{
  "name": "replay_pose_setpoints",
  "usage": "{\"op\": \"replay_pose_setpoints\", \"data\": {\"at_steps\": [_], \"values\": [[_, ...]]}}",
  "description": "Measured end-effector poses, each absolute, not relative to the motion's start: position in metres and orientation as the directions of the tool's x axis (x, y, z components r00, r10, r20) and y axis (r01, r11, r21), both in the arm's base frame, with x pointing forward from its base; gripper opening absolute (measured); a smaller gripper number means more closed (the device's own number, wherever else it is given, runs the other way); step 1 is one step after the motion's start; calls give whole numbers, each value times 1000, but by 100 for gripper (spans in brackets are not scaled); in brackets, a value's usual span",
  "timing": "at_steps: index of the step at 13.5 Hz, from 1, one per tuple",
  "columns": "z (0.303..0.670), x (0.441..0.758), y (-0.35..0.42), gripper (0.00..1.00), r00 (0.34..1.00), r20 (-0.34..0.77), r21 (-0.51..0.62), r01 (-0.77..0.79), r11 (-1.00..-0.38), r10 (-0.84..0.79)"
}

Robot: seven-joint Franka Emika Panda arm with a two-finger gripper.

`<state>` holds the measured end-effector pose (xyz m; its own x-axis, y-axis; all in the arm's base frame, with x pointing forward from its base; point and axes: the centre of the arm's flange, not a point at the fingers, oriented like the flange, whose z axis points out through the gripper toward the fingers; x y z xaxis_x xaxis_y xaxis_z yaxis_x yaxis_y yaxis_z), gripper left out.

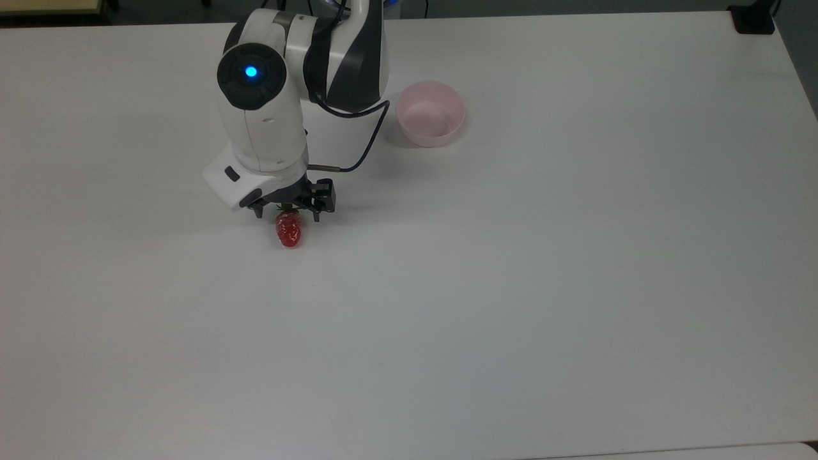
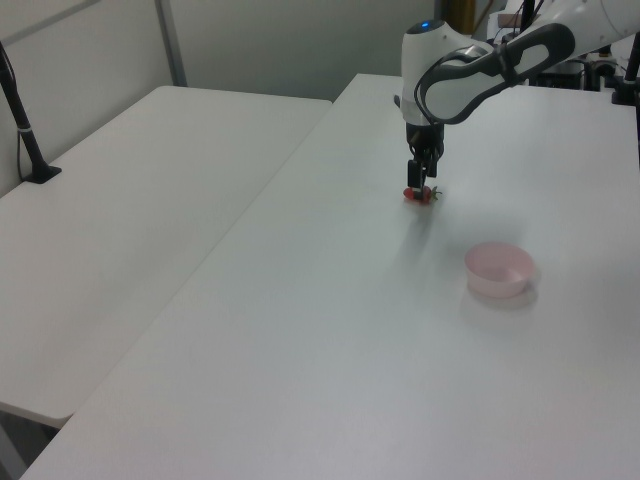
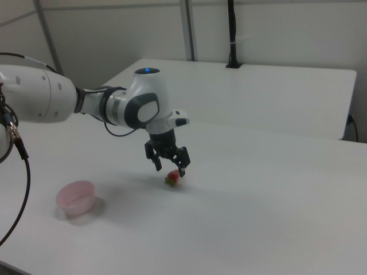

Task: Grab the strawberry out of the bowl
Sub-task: 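Lift the strawberry out of the bowl and carry it away from it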

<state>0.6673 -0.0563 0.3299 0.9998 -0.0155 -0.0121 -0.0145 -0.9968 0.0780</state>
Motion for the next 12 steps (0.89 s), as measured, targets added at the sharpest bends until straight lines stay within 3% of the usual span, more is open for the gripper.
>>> {"op": "replay_pose_setpoints", "data": {"at_steps": [8, 12], "values": [[460, 633, -70, 100, 995, -38, 56, -85, -995, -87], [471, 629, -75, 100, 993, -29, 63, -112, -992, -114]]}}
